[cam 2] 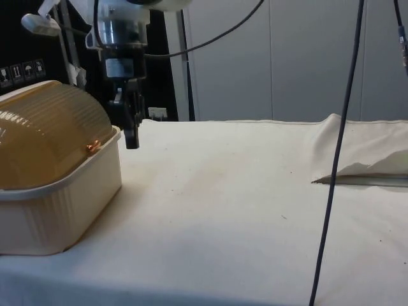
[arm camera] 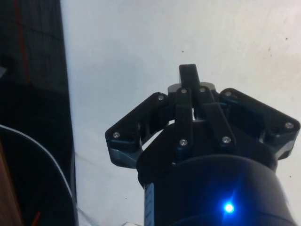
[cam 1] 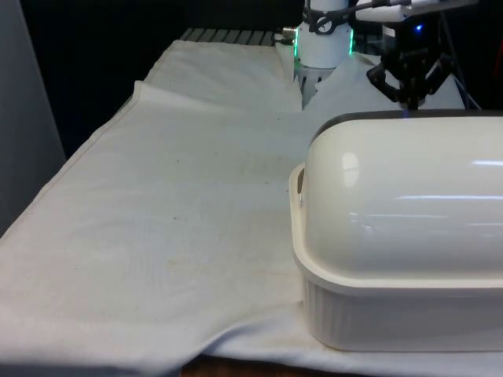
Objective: Open the lid, then close it.
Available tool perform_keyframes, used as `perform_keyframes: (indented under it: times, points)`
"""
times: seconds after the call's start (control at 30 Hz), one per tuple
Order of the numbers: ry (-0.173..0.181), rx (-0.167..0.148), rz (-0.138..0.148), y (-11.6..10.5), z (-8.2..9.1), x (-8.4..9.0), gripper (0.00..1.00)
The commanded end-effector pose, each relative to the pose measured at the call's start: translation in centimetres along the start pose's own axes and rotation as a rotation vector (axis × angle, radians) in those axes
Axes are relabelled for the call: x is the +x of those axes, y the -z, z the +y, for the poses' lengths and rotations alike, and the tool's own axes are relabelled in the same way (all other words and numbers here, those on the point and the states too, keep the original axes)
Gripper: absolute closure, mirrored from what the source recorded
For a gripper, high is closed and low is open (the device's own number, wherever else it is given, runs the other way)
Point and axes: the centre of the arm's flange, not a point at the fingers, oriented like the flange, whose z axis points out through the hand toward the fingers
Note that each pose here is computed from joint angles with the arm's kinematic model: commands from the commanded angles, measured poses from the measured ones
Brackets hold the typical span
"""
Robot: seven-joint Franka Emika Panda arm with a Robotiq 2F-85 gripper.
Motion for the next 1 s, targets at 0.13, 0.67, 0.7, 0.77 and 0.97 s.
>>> perform_keyframes:
  times: [0.13,0.67,0.7,0.77,0.97]
  points:
    - [-0.011,-0.026,0.001,-0.6,0.7,-0.8,1.0]
    - [-0.087,-0.06,0.007,-2.5,1.6,-1.3,1.0]
    - [-0.093,-0.061,0.007,-2.6,1.6,-1.3,1.0]
    - [-0.099,-0.061,0.007,-2.7,1.6,-1.3,1.0]
    - [-0.134,-0.066,0.008,-3.0,1.7,-1.4,1.0]
